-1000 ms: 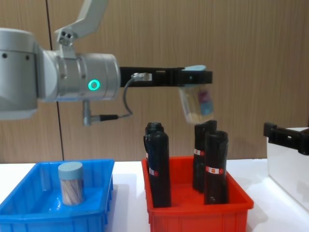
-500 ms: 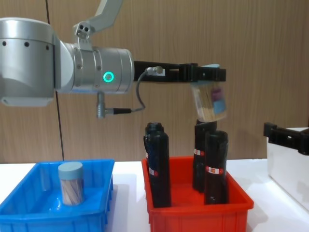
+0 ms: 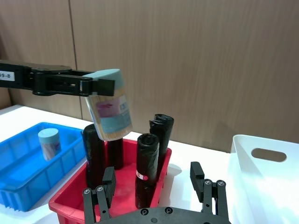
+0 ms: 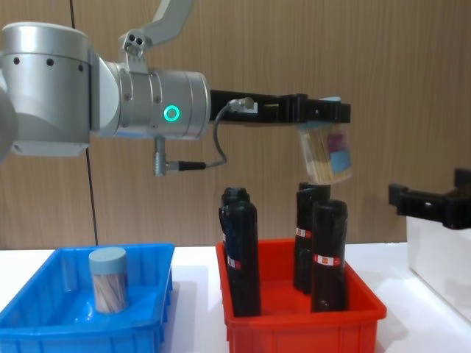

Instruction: Pick the cotton swabs from the blue box and place them into the white box.

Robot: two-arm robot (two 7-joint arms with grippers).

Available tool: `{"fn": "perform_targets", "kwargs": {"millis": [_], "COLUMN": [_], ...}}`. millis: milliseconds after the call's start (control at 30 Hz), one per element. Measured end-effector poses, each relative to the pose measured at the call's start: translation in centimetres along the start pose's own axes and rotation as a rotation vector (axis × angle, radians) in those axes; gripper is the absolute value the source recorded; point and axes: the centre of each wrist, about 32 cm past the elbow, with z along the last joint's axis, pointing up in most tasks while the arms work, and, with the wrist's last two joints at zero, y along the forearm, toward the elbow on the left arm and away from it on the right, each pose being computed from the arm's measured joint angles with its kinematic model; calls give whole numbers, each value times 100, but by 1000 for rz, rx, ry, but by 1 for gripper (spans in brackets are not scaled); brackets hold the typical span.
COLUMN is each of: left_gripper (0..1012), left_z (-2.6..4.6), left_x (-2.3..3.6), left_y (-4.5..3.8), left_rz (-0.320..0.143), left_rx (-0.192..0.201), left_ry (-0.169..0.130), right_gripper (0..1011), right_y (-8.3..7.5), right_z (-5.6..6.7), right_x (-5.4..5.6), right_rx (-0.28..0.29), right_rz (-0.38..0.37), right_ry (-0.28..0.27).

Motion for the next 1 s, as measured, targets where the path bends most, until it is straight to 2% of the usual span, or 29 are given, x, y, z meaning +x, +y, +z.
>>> {"fn": "perform_targets", "kwargs": {"millis": [267,500,1000], "left_gripper": [670,669,670], "left_z": [9,14,17], "left_x": [4,6,7], "left_y": [-11,-17,-22], "left_rz": [-3,-5,-7], "left_rx": [3,4,4], "left_ry": [2,3,4], "right_gripper": [1002,1002,1002], "right_y": [141,265,545], "right_z": [116,188,286], "right_x": [75,125,224], "right_rx": [-25,-40,-72], "right_rz": [58,95,162], "right_ry": [-40,-53,-14]}}
